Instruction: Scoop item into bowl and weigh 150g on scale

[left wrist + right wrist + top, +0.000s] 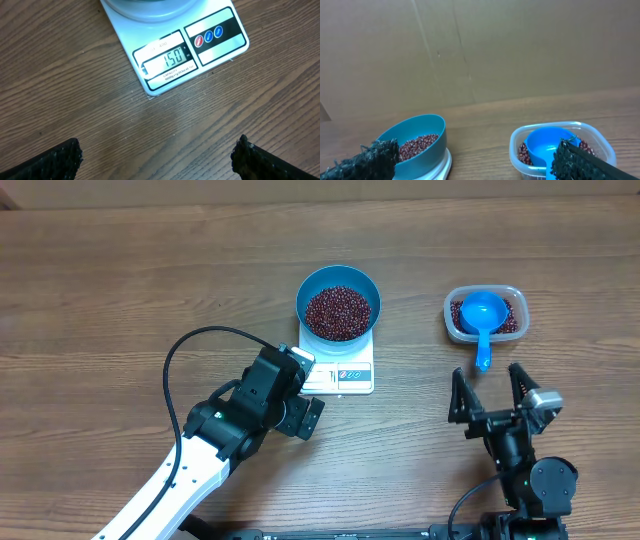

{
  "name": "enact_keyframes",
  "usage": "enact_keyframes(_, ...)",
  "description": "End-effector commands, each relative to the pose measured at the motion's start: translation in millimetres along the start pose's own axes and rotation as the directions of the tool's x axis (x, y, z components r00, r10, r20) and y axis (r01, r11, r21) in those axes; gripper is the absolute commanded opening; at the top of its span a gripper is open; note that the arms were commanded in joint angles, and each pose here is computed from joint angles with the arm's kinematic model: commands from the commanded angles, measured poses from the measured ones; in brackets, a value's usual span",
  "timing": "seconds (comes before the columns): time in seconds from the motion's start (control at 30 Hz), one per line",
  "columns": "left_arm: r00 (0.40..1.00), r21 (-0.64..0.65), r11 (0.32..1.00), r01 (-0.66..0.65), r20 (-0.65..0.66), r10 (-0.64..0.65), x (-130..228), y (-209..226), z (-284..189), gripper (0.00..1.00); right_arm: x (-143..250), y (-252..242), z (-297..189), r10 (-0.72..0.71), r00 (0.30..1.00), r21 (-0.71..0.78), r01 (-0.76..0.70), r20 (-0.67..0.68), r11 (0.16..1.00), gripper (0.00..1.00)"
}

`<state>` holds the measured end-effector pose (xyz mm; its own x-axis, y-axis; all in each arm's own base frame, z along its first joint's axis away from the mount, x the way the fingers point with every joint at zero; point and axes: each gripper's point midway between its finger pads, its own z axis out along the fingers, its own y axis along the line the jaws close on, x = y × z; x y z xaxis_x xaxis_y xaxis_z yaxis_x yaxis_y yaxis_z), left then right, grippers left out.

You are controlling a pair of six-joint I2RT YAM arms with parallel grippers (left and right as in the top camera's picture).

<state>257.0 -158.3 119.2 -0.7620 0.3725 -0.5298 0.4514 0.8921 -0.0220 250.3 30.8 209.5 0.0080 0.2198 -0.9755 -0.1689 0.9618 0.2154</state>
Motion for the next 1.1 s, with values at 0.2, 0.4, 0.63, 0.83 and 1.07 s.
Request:
enact_keyframes(0.2,1.0,0.006,1.0,-0.006,0.017,0.006,-7,0,-3,0.99,31,-1,-5,-0.001,0.999,-0.008,0.0,-0.037,1.0,1.0)
enact_keyframes(0.4,1.0,0.006,1.0,-0.005,0.017,0.005,-7,0,-3,1.0,38,-3,-8,0.003,0.998,0.001,-0.003,-0.062,1.0,1.0)
enact_keyframes(0.63,1.0,0.006,1.0,-0.005,0.017,0.005,-7,0,-3,0.99,38,-3,-8,0.003,0.998,0.001,-0.003,-0.062,1.0,1.0)
enact_keyframes(0.83,1.0,0.006,1.0,-0.005,0.017,0.005,-7,0,-3,0.99,38,-3,-8,0.003,0.998,0.001,-0.003,-0.063,1.0,1.0)
enact_keyframes(1.07,1.0,0.006,1.0,-0.005,0.017,0.005,-7,0,-3,1.0,38,-3,-8,0.003,0.998,0.001,-0.003,-0.063,1.0,1.0)
